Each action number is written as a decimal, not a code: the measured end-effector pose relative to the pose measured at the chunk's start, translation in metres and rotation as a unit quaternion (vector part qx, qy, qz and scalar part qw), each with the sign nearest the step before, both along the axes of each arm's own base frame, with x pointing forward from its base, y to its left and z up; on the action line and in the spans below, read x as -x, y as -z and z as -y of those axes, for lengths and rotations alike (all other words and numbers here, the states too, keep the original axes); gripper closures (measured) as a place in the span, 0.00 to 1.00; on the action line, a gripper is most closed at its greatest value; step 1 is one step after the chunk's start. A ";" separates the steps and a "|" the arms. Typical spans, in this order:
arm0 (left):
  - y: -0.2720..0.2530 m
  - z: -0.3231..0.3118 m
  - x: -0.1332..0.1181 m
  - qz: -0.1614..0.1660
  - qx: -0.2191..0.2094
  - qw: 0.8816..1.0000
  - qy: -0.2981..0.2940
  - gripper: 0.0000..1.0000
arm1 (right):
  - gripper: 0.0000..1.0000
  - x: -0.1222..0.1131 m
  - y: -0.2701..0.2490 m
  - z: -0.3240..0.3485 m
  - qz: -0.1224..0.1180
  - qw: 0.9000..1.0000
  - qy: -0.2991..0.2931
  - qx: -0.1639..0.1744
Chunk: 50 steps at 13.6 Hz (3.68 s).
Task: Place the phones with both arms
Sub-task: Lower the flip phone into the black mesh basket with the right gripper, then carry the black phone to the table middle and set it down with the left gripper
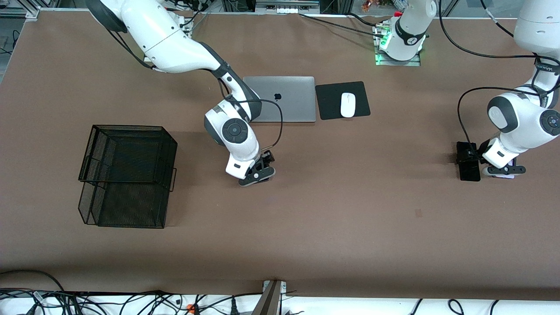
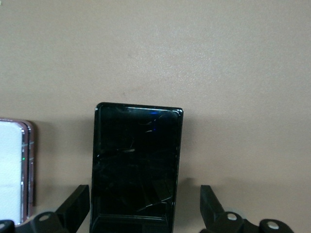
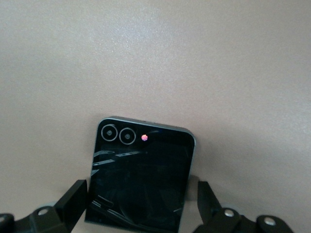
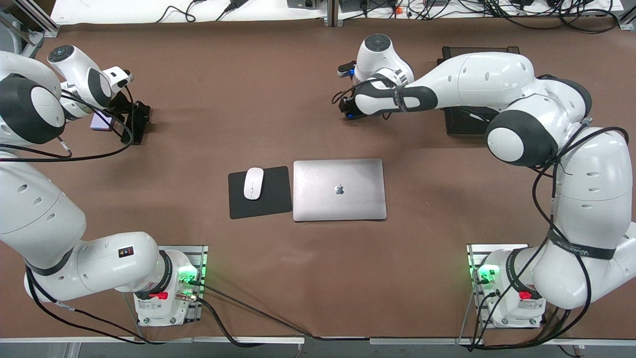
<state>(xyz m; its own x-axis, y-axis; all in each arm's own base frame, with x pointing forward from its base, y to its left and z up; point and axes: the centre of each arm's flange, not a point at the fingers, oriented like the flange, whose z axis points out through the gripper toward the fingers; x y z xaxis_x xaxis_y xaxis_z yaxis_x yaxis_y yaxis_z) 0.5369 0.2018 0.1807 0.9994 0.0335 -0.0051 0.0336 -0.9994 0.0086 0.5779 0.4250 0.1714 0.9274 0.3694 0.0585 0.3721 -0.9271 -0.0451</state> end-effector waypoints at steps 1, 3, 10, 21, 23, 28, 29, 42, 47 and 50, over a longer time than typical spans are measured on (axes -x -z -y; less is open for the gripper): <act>0.003 0.000 0.000 -0.001 0.000 1.000 0.002 0.00 | 0.00 0.000 0.001 0.000 0.000 1.000 0.000 0.000; 0.009 0.000 0.001 -0.001 -0.001 1.000 0.013 0.00 | 0.00 0.001 0.003 0.000 -0.002 1.000 0.000 0.001; 0.017 -0.002 0.002 0.005 -0.006 1.000 0.029 0.00 | 0.18 -0.004 0.000 0.000 0.012 1.000 0.002 -0.008; 0.019 -0.004 -0.001 0.010 -0.010 0.999 0.031 0.00 | 0.18 -0.077 -0.218 0.214 -0.032 0.981 0.157 0.113; 0.024 -0.005 -0.001 0.011 -0.011 0.999 0.031 0.00 | 0.18 -0.074 -0.236 0.253 -0.049 0.975 0.168 0.136; 0.022 -0.007 -0.002 0.014 -0.013 0.999 0.030 0.13 | 0.18 -0.042 -0.234 0.344 -0.073 0.967 0.189 0.156; 0.019 -0.007 -0.002 0.014 -0.013 0.999 0.030 0.17 | 0.18 -0.031 -0.229 0.363 -0.072 0.967 0.192 0.151; -0.031 0.028 -0.064 -0.064 0.028 0.998 0.003 0.20 | 0.18 0.017 -0.155 0.472 -0.012 0.981 0.174 0.079; -0.036 0.231 -0.096 -0.094 -0.002 0.994 -0.051 0.20 | 0.18 0.012 -0.140 0.471 -0.001 0.980 0.184 0.070; -0.058 0.330 -0.101 -0.106 -0.019 0.991 -0.077 0.20 | 0.06 0.009 -0.144 0.471 0.004 0.980 0.184 0.069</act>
<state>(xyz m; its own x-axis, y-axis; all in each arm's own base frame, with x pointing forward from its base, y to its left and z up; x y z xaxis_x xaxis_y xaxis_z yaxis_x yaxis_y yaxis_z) 0.6381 -0.1285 0.2388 0.9591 0.1906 -0.2093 0.1835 -0.9816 -0.0534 0.5689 -0.0457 0.3155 0.9991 0.0139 0.0399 0.0102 -0.9957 0.0926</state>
